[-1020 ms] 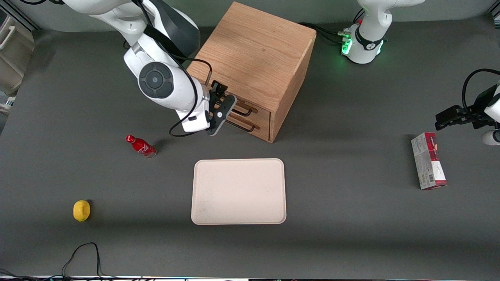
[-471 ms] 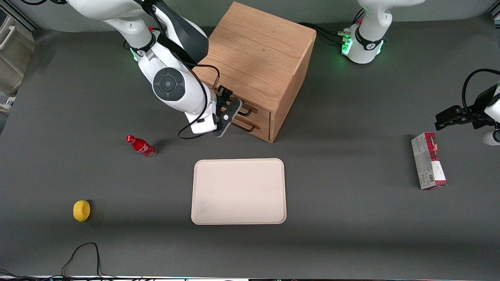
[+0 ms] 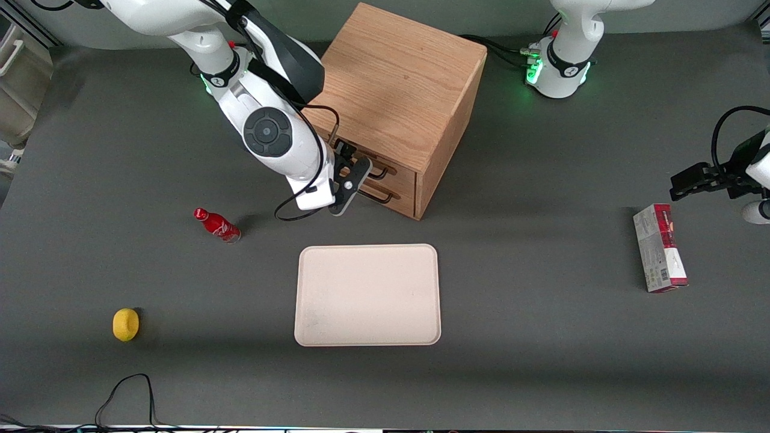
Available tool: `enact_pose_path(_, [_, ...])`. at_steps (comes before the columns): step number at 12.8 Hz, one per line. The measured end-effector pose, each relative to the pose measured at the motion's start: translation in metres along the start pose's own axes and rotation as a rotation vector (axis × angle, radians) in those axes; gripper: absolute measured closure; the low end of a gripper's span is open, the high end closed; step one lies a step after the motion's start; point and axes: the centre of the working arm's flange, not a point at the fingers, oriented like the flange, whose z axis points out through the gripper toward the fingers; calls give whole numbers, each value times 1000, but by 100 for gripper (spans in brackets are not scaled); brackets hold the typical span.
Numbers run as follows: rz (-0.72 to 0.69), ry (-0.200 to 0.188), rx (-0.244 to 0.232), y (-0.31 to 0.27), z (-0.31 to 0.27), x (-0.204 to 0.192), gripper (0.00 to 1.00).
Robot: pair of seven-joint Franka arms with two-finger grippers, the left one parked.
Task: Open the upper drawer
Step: 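Lower the right gripper and hook the upper drawer's black handle, then pull the upper drawer outward from the cabinet with the right gripper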
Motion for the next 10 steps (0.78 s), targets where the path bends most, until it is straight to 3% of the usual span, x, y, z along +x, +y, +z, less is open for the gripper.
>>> enact_pose_path(4, [-18,3,-20,2,6,3,0])
enact_pose_path(10, [3,58,-68,48,-1,14,0])
